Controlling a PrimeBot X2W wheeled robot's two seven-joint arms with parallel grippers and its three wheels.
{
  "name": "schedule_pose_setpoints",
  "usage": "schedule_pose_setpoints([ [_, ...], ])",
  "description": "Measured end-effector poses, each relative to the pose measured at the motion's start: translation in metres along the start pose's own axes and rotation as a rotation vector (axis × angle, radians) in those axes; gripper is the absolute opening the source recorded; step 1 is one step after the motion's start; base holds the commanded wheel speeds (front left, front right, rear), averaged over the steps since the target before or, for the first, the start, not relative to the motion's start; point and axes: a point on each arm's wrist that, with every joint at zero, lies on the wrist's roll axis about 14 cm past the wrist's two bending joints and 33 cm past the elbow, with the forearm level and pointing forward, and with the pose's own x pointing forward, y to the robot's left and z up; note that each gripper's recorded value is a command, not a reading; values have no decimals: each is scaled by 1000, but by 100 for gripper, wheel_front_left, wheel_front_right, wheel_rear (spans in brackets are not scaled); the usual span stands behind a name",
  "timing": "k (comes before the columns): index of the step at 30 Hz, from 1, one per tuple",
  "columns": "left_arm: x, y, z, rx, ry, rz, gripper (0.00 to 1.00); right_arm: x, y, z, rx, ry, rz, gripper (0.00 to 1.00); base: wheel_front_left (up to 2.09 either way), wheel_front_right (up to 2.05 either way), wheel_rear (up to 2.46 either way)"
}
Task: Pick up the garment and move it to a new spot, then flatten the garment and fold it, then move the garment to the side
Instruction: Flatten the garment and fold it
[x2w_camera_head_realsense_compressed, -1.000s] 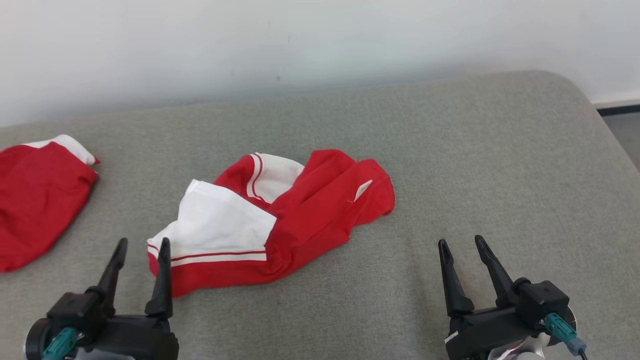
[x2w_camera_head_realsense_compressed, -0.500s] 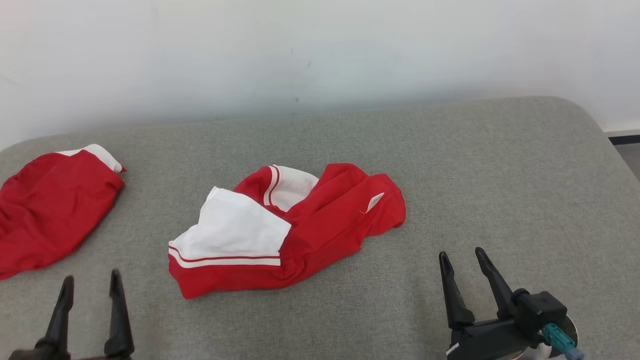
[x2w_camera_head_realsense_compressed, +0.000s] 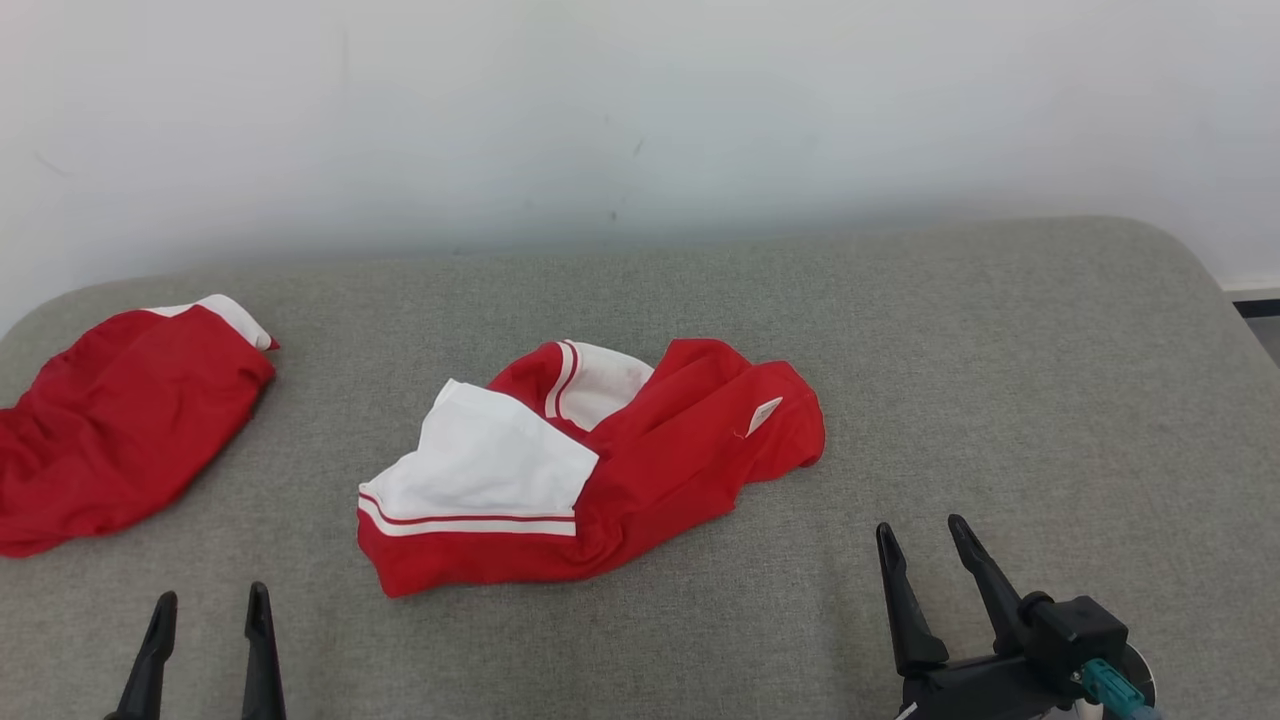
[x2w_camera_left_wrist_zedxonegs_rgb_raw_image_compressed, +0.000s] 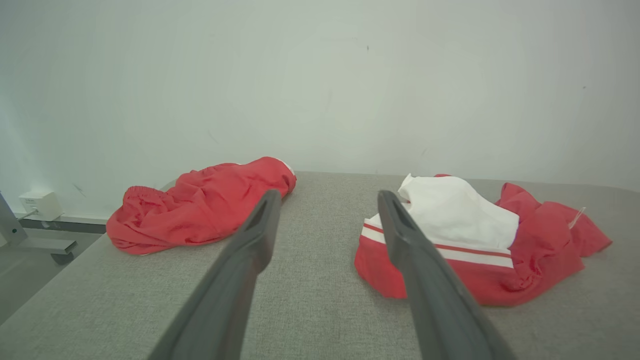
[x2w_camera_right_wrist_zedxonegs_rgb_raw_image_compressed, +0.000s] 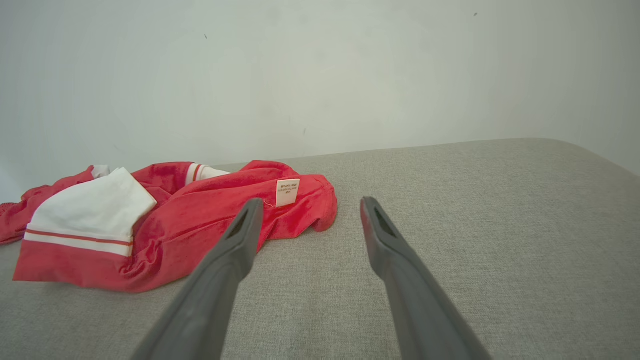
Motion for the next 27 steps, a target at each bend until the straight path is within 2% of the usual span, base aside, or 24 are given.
schedule_pose_setpoints([
  [8,2,-3,-4,-15,9,-5,100,6,1,-5,-3,29,8,100,0,0,0],
  [14,6,-6,-6,-29,13,-5,100,40,3,4,-65,39,44,100,0,0,0],
  [21,12,-6,-14,-42,32,1,100,88,-12,12,-157,85,62,100,0,0,0],
  [27,20,-3,-24,-51,54,15,100,122,-27,-3,-202,176,58,100,0,0,0],
])
